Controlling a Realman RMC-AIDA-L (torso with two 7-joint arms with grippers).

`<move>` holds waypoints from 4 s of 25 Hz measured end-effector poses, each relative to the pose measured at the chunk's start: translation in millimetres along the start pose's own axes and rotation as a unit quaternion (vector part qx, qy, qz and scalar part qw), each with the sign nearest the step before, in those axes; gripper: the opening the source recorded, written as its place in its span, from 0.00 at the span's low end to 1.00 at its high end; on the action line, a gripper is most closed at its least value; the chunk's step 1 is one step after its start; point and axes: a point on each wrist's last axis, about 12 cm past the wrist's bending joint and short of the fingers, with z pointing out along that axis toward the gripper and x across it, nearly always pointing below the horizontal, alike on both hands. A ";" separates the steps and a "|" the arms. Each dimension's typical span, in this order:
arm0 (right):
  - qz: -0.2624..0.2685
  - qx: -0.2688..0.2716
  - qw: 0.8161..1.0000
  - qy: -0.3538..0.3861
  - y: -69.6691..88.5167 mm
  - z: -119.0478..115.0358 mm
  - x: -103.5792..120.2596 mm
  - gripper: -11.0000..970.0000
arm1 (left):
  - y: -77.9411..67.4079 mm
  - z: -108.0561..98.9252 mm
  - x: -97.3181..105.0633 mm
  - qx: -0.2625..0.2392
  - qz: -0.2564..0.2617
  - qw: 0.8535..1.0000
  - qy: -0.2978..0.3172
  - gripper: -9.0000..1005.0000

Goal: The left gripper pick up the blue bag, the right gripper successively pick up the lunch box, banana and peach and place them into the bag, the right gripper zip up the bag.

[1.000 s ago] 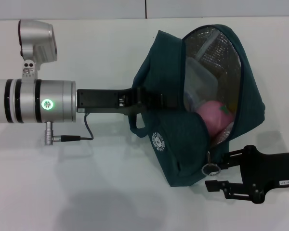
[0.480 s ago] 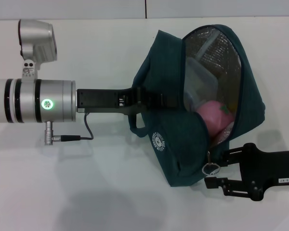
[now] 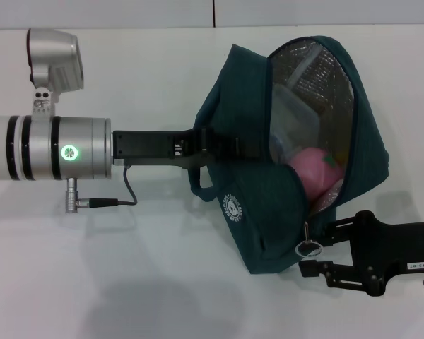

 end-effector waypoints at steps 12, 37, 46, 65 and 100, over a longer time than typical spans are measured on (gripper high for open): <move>0.007 0.008 1.000 0.003 -1.9 -1.3 0.7 0.21 | 0.0 0.0 0.1 0.000 0.000 1.000 0.000 0.04; 0.018 0.022 1.000 0.012 -4.3 -2.1 4.1 0.11 | -0.1 0.0 -0.1 0.000 0.000 1.000 0.000 0.04; 0.016 0.026 0.999 0.012 -3.6 -5.5 4.6 0.02 | 0.1 0.0 0.2 0.001 -0.001 1.000 -0.001 0.04; -0.016 0.026 0.999 -0.018 5.5 -24.5 -5.8 0.02 | 8.4 -8.5 16.1 0.002 0.072 0.997 -0.030 0.17; -0.123 0.022 0.984 -0.127 -26.6 -0.9 -101.8 0.02 | 27.9 -73.4 57.3 -0.050 0.219 0.947 -0.228 0.87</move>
